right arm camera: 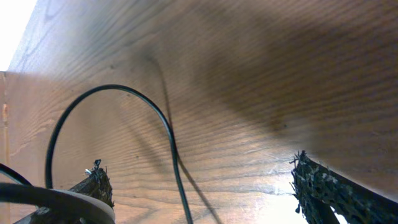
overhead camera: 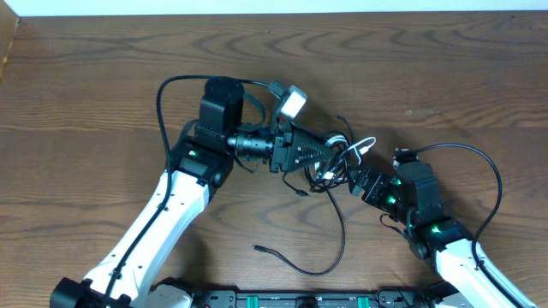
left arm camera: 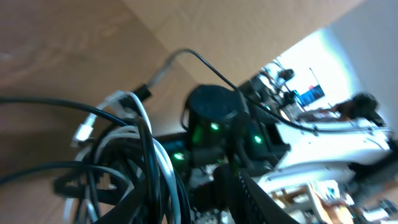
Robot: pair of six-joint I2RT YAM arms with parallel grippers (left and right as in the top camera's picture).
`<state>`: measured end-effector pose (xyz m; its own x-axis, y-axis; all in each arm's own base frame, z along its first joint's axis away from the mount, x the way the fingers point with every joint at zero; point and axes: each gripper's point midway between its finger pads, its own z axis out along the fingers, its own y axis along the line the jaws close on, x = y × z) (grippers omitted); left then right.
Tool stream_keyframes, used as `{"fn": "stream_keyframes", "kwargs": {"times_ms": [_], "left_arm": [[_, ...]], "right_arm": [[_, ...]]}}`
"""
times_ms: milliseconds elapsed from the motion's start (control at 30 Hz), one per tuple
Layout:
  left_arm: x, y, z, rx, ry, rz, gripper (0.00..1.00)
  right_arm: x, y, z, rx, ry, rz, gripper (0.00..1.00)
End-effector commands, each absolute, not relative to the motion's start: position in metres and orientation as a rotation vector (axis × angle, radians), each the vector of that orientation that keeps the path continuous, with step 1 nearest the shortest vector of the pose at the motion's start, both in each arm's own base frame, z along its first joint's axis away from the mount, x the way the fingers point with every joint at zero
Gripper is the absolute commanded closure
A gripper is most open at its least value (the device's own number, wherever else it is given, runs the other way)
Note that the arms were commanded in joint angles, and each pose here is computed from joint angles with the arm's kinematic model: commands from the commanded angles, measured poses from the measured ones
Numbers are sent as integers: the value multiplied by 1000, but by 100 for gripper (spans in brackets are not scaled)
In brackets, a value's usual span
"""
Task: Untangle cables
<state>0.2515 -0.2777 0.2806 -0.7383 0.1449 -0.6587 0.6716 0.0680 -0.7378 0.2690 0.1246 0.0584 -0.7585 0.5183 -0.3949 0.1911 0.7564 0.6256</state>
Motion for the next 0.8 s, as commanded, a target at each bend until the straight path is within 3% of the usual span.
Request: {"fn": "stream_keyframes", "kwargs": {"times_ms": [0, 433, 767], "left_arm": [[271, -268, 299, 763, 1889, -1590, 64], [345, -214, 256, 318, 2103, -1165, 63], [369, -171, 220, 74, 2233, -847, 63]], "right_arm": [[265, 113, 47, 542, 2410, 683, 11], [254, 95, 31, 593, 2475, 565, 11], [243, 77, 18, 621, 2525, 423, 13]]}}
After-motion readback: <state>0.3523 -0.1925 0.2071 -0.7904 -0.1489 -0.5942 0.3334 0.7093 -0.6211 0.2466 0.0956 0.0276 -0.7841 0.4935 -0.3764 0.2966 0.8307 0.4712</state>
